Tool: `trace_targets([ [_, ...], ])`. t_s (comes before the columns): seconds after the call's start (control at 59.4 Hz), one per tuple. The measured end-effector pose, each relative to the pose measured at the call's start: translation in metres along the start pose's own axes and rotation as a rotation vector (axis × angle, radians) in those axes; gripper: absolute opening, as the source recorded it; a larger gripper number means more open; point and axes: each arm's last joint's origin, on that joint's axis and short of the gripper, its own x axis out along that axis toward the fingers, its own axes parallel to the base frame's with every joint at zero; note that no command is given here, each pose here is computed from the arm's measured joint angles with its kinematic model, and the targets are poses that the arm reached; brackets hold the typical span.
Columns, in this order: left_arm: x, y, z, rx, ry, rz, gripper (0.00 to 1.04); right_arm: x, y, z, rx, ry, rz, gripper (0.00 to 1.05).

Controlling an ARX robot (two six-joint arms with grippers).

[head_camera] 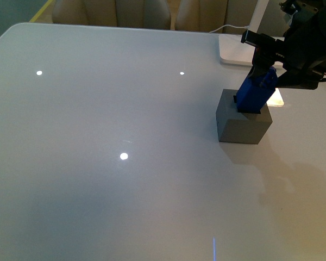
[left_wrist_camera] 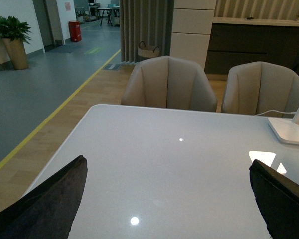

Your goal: Insert blue part into gray base

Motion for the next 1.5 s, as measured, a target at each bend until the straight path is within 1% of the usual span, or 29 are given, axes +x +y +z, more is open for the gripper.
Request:
trace_targets([
  [0.404, 0.0, 0.0, 0.0, 0.0, 0.0, 0.0, 0.97, 0.0, -0.001, -0.002, -0.004, 0.027, -0.014, 0.45],
  [0.438, 0.0, 0.0, 0.0, 0.0, 0.0, 0.0, 0.97, 0.001, -0.001, -0.002, -0.005, 0.027, -0.014, 0.49],
  [0.471, 0.0, 0.0, 0.0, 0.0, 0.0, 0.0, 0.97, 0.001, -0.001, -0.002, -0.005, 0.029, -0.02, 0.56],
  [0.539, 0.0, 0.0, 0.0, 0.0, 0.0, 0.0, 0.97, 0.003, -0.002, -0.003, -0.005, 0.032, -0.028, 0.65],
  [0.572, 0.0, 0.0, 0.0, 0.0, 0.0, 0.0, 0.97, 0.004, -0.002, -0.004, -0.005, 0.035, -0.029, 0.72],
  [0.589, 0.0, 0.0, 0.0, 0.0, 0.0, 0.0, 0.97, 0.005, -0.002, -0.004, -0.005, 0.036, -0.03, 0.73],
  [0.606, 0.0, 0.0, 0.0, 0.0, 0.0, 0.0, 0.97, 0.005, -0.003, -0.004, -0.005, 0.037, -0.032, 0.78],
  [0.623, 0.0, 0.0, 0.0, 0.0, 0.0, 0.0, 0.97, 0.005, -0.003, -0.004, -0.005, 0.037, -0.033, 0.79],
  [0.64, 0.0, 0.0, 0.0, 0.0, 0.0, 0.0, 0.97, 0.006, -0.003, -0.005, -0.004, 0.039, -0.033, 0.83],
  [0.657, 0.0, 0.0, 0.0, 0.0, 0.0, 0.0, 0.97, 0.006, -0.003, -0.005, -0.004, 0.038, -0.033, 0.84],
  [0.724, 0.0, 0.0, 0.0, 0.0, 0.0, 0.0, 0.97, 0.006, -0.003, -0.004, -0.002, 0.03, -0.027, 0.94],
  [0.758, 0.0, 0.0, 0.0, 0.0, 0.0, 0.0, 0.97, 0.007, -0.003, -0.004, 0.0, 0.027, -0.021, 0.97],
  [0.774, 0.0, 0.0, 0.0, 0.0, 0.0, 0.0, 0.97, 0.007, -0.003, -0.003, 0.001, 0.026, -0.019, 0.97],
  [0.825, 0.0, 0.0, 0.0, 0.0, 0.0, 0.0, 0.97, 0.004, -0.003, -0.003, 0.003, 0.017, -0.006, 0.96],
  [0.926, 0.0, 0.0, 0.0, 0.0, 0.0, 0.0, 0.97, -0.005, -0.004, -0.004, 0.004, 0.005, 0.015, 0.96],
  [1.044, 0.0, 0.0, 0.0, 0.0, 0.0, 0.0, 0.97, -0.036, -0.003, -0.006, -0.01, -0.061, 0.07, 0.96],
  [1.178, 0.0, 0.0, 0.0, 0.0, 0.0, 0.0, 0.97, -0.075, -0.001, -0.008, -0.058, -0.157, 0.096, 0.96],
  [1.212, 0.0, 0.0, 0.0, 0.0, 0.0, 0.0, 0.97, -0.082, 0.0, -0.011, -0.102, -0.28, 0.072, 0.91],
  [1.229, 0.0, 0.0, 0.0, 0.0, 0.0, 0.0, 0.97, -0.086, -0.001, -0.013, -0.12, -0.378, 0.052, 0.88],
  [1.263, 0.0, 0.0, 0.0, 0.0, 0.0, -0.001, 0.97, -0.09, -0.003, -0.017, -0.144, -0.473, 0.031, 0.84],
  [1.279, 0.0, 0.0, 0.0, 0.0, 0.0, 0.0, 0.97, -0.095, -0.005, -0.021, -0.174, -0.559, 0.017, 0.81],
  [1.296, 0.0, 0.0, 0.0, 0.0, 0.0, 0.0, 0.97, -0.097, -0.006, -0.023, -0.177, -0.597, 0.02, 0.79],
  [1.313, 0.0, 0.0, 0.0, 0.0, 0.0, 0.0, 0.97, -0.101, -0.009, -0.028, -0.195, -0.675, 0.024, 0.76],
  [1.33, 0.0, 0.0, 0.0, 0.0, 0.0, 0.0, 0.97, -0.103, -0.01, -0.031, -0.207, -0.708, 0.023, 0.74],
  [1.364, 0.0, 0.0, 0.0, 0.0, 0.0, 0.0, 0.97, -0.11, -0.017, -0.042, -0.224, -0.818, 0.028, 0.67],
  [1.38, 0.0, 0.0, 0.0, 0.0, 0.0, 0.0, 0.97, -0.112, -0.019, -0.045, -0.227, -0.84, 0.03, 0.65],
  [1.414, 0.0, 0.0, 0.0, 0.0, 0.0, 0.0, 0.97, -0.12, -0.026, -0.055, -0.236, -0.914, 0.033, 0.58],
  [1.498, 0.0, 0.0, 0.0, 0.0, 0.0, 0.0, 0.97, -0.133, -0.038, -0.072, -0.246, -0.988, 0.03, 0.44],
])
